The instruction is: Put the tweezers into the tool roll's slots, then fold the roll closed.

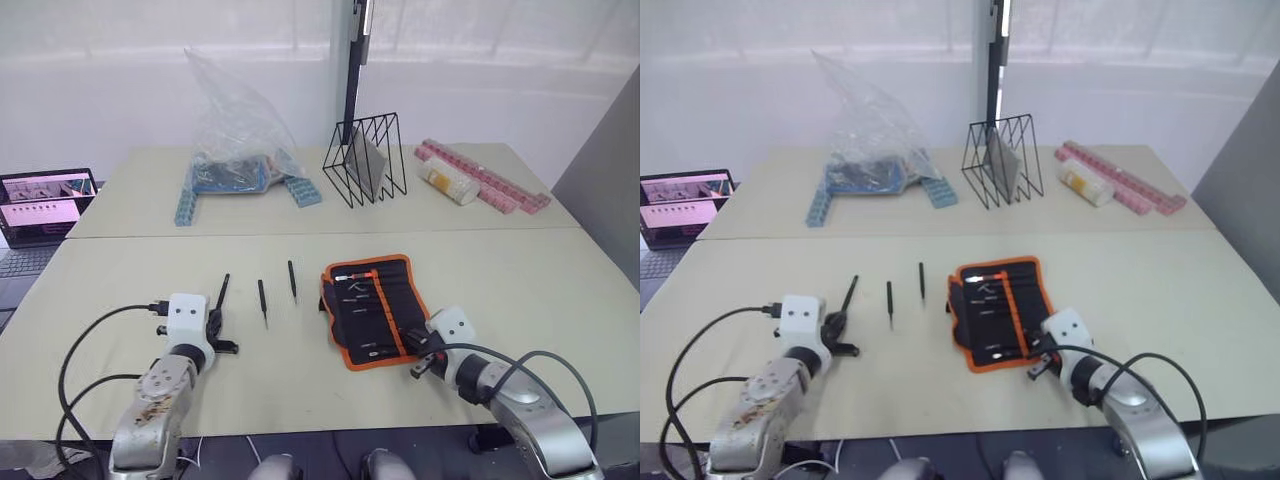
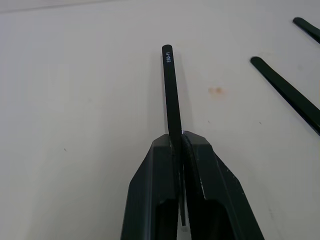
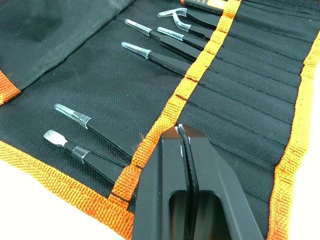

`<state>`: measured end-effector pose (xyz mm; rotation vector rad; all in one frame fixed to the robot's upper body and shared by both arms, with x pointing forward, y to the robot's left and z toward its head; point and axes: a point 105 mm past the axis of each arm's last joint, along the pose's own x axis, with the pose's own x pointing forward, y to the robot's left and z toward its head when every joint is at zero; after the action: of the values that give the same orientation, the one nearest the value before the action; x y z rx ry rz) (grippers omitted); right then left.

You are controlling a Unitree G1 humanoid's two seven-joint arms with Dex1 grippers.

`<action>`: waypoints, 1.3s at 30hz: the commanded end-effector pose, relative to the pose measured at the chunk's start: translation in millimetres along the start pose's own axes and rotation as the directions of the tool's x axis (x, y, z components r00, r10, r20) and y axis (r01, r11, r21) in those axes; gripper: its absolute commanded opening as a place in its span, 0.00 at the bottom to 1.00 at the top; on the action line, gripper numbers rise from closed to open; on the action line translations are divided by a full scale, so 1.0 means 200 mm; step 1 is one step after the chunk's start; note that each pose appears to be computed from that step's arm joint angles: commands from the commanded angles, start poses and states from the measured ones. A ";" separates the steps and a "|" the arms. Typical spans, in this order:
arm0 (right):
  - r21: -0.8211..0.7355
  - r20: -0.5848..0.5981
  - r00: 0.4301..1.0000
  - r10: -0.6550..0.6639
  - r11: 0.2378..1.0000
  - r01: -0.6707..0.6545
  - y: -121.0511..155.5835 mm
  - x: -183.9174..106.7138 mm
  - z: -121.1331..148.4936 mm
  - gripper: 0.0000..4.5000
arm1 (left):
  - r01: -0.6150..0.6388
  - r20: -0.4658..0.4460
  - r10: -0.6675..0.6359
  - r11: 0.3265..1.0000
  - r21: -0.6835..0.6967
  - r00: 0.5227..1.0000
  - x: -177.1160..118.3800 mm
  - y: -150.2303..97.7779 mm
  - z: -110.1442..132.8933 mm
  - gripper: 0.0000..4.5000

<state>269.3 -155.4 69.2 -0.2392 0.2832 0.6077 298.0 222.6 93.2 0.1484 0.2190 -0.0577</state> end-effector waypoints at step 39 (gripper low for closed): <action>0.056 -0.034 0.998 -0.049 0.997 0.051 0.10 -0.02 -0.04 0.00 | 0.849 -0.278 -0.864 0.265 0.457 0.419 0.05 -0.91 0.29 0.01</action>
<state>258.4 -146.4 69.6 -0.2140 0.2758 0.5334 311.3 39.2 111.8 0.5725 0.2685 -1.2444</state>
